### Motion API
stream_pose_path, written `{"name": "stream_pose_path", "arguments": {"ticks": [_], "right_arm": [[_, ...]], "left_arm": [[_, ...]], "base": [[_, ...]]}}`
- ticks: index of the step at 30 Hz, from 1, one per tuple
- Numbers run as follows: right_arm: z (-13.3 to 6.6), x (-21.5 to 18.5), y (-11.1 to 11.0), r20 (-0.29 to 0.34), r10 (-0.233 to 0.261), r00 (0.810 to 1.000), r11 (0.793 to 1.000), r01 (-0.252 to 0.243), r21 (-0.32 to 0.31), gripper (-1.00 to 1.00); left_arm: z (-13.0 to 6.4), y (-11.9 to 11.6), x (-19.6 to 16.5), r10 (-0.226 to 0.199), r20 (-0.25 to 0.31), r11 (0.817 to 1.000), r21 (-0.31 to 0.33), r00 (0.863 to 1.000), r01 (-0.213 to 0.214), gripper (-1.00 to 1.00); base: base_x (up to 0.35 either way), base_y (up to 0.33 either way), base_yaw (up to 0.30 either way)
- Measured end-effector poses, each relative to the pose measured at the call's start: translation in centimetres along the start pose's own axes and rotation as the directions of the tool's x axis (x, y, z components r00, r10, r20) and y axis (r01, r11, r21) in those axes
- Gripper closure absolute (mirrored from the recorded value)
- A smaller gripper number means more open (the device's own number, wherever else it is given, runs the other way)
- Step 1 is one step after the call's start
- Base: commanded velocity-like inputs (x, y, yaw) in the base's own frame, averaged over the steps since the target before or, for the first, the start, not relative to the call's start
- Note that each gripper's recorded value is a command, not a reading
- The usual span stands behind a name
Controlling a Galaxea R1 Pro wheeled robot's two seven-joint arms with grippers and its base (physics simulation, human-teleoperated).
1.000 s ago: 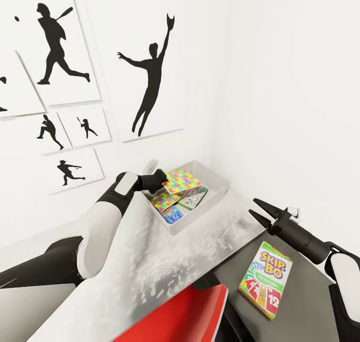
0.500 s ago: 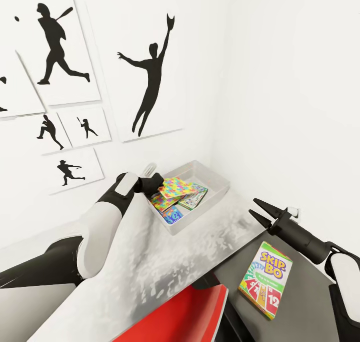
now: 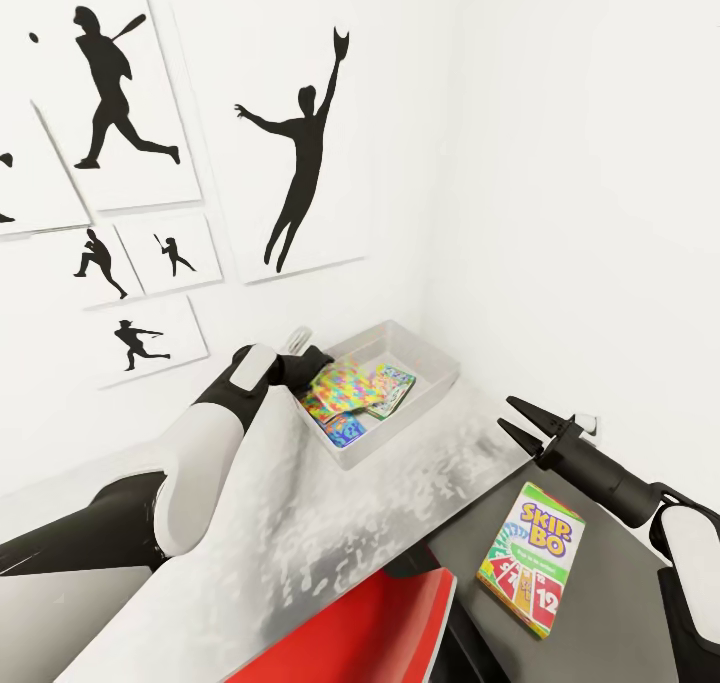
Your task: Put all the toys in the child's room - the three board games (two on the bed and one on the table), the two jigsaw puzzles on the table, and the tennis ball on the table - inside the toy box on the table in the child's room.
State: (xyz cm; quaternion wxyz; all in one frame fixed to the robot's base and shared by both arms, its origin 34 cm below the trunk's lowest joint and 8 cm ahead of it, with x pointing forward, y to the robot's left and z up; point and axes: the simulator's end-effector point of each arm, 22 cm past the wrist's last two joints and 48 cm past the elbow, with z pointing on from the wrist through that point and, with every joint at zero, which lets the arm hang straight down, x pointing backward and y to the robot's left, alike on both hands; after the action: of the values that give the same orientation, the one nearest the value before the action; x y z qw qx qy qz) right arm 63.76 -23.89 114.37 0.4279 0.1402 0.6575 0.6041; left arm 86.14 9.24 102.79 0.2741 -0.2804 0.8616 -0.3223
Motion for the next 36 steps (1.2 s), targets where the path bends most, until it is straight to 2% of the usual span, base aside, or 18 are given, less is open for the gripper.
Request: {"name": "stream_pose_path", "arguments": {"ticks": [9, 15, 20, 23, 26, 32, 36], "right_arm": [[0.0, 0.0, 0.0, 0.0, 0.0, 1.0, 1.0, 0.0, 0.0, -1.0], [0.0, 0.0, 0.0, 0.0, 0.0, 1.0, 1.0, 0.0, 0.0, -1.0], [0.0, 0.0, 0.0, 0.0, 0.0, 1.0, 1.0, 0.0, 0.0, -1.0], [0.0, 0.0, 0.0, 0.0, 0.0, 1.0, 1.0, 0.0, 0.0, -1.0], [0.0, 0.0, 0.0, -0.001, 0.0, 1.0, 1.0, 0.0, 0.0, -1.0], [0.0, 0.0, 0.0, -0.001, 0.0, 1.0, 1.0, 0.0, 0.0, -1.0], [0.0, 0.0, 0.0, -0.001, 0.0, 1.0, 1.0, 0.0, 0.0, -1.0]], "left_arm": [[0.0, 0.0, 0.0, 0.002, -0.002, 1.0, 0.001, 1.0, -0.002, -1.0], [-0.3, -0.8, -0.2, 0.006, -0.003, 1.0, 0.025, 1.0, -0.006, -1.0], [-2.1, -3.9, -1.2, 0.047, -0.025, 0.993, 0.107, 0.999, -0.044, -1.0], [-3.6, -5.3, -2.4, 0.049, -0.027, 0.987, 0.156, 0.998, -0.044, -1.0], [-4.7, -4.3, -4.2, 0.033, -0.017, 0.987, 0.161, 0.999, -0.03, -1.0], [-7.2, 0.9, -9.7, 0.017, 0.039, 0.995, 0.098, 0.999, -0.021, -1.0], [-8.5, 3.1, -11.7, 0.011, 0.053, 0.996, 0.089, 0.999, -0.016, -1.0]], "base": [[0.0, 0.0, 0.0], [0.0, 0.0, 0.0], [0.0, 0.0, 0.0], [0.0, 0.0, 0.0], [0.0, 0.0, 0.0], [0.0, 0.0, 0.0], [0.0, 0.0, 0.0]]}}
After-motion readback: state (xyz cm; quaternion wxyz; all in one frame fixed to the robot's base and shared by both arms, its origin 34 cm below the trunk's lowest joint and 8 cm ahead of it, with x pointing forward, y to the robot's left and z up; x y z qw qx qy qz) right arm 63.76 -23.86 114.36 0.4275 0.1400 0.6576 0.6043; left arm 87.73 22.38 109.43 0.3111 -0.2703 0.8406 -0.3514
